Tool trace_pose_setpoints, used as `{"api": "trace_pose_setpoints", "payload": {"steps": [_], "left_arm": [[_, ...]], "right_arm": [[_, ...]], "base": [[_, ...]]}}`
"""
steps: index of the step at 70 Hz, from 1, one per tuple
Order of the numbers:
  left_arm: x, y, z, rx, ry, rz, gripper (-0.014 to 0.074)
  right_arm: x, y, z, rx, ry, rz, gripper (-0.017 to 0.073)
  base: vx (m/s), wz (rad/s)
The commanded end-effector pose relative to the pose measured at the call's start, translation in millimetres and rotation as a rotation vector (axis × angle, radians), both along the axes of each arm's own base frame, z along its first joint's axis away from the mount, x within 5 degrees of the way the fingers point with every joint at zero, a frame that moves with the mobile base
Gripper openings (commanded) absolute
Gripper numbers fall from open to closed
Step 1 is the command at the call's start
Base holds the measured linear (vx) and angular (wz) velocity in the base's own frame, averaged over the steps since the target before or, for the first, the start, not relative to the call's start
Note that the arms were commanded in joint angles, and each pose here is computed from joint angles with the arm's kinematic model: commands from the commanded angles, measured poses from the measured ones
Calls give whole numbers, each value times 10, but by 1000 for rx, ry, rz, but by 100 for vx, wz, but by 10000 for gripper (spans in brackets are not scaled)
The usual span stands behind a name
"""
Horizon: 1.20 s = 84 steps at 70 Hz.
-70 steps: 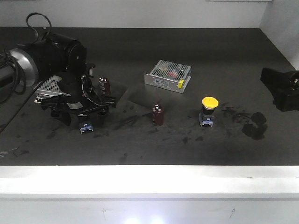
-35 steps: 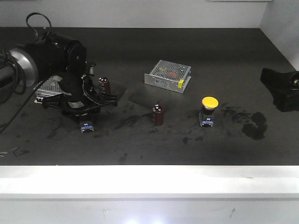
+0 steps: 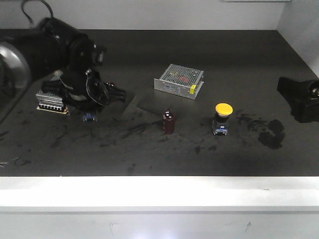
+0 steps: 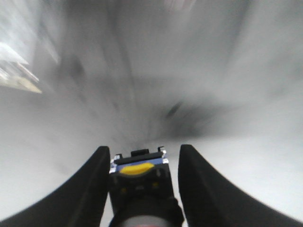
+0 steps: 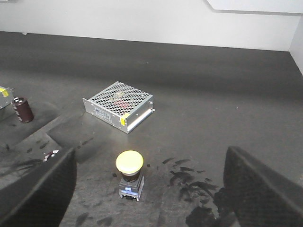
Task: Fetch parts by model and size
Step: 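Lift the red-capped switch with the left gripper and retract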
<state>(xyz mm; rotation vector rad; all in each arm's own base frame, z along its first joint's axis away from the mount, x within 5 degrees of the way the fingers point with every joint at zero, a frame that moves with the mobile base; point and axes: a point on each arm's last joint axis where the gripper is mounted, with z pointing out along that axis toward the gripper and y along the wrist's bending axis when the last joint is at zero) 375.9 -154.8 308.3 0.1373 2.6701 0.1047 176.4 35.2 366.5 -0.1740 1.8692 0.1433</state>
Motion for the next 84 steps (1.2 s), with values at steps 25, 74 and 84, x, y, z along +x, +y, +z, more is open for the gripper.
{"api": "trace_pose_setpoints", "payload": {"steps": [25, 74, 84], "left_arm": [[-429, 387, 1128, 20, -391, -92, -8], [-1456, 1187, 667, -4, -667, -160, -8], [-1753, 1238, 668, -15, -741, -168, -8]], "right_arm": [[2, 4, 148, 0, -83, 5, 594], [0, 5, 139, 10, -71, 4, 594], [-2, 5, 131, 9, -62, 4, 594]], "base": [[0, 0], [0, 0], [0, 0]]}}
